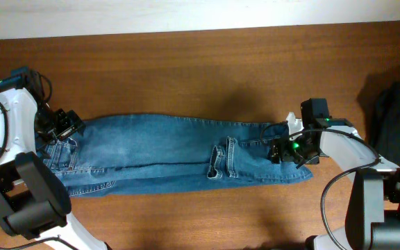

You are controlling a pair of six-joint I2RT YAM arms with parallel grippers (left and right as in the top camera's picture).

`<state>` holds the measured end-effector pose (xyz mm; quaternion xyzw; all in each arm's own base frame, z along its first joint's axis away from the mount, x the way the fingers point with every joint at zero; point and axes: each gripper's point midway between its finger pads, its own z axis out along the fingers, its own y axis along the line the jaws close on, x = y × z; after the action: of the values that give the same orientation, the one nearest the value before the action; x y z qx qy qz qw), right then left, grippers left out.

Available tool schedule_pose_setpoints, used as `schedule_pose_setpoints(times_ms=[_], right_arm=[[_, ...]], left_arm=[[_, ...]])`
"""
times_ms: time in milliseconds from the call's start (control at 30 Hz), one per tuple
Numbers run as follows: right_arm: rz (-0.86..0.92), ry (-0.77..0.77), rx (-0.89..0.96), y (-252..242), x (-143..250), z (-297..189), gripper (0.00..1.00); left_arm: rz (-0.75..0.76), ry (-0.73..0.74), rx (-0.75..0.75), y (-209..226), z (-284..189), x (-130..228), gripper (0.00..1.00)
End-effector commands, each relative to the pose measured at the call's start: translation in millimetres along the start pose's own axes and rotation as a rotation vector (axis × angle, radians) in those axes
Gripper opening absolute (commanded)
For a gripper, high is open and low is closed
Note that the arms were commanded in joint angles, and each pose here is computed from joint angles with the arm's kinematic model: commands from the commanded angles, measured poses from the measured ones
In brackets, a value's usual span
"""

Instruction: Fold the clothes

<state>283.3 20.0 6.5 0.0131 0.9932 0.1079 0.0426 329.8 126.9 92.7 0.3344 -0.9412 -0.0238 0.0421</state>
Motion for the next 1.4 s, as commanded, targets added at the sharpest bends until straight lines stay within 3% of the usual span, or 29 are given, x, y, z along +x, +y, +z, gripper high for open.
schedule_pose_setpoints(times_ms=[0, 67, 333, 667, 1067, 1200, 1300, 1367], right_arm=[[0.024, 0.065, 0.019, -6, 19, 9, 0.95], [0.022, 0.054, 0.020, -6, 16, 7, 1.00], [0.071, -0.017, 0.140, -21, -1, -19, 0.99], [0.028, 0.020, 0.153, -29, 0, -3, 0.99], [-0.021, 0.063, -0.023, -3, 3, 16, 1.00], [-0.015, 0.080, -0.064, 4, 8, 15, 0.86], [-0.007, 0.093, -0.070, 5, 11, 15, 0.50], [-0.007, 0.094, -0.069, 5, 11, 15, 0.47]], left_arm=[[-0.009, 0.005, 0.007, 1, 0, 1, 0.99], [-0.009, 0.006, 0.006, 1, 0, 1, 0.99], [-0.008, 0.010, 0.004, 2, 0, 2, 0.99], [-0.008, 0.010, 0.004, 2, 0, 2, 0.99], [-0.008, 0.005, 0.006, 1, 0, 1, 0.99], [-0.008, 0.003, 0.007, 1, 0, 0, 0.99], [-0.008, 0.003, 0.007, 1, 0, 0, 0.99], [-0.008, 0.003, 0.007, 1, 0, 0, 0.99]])
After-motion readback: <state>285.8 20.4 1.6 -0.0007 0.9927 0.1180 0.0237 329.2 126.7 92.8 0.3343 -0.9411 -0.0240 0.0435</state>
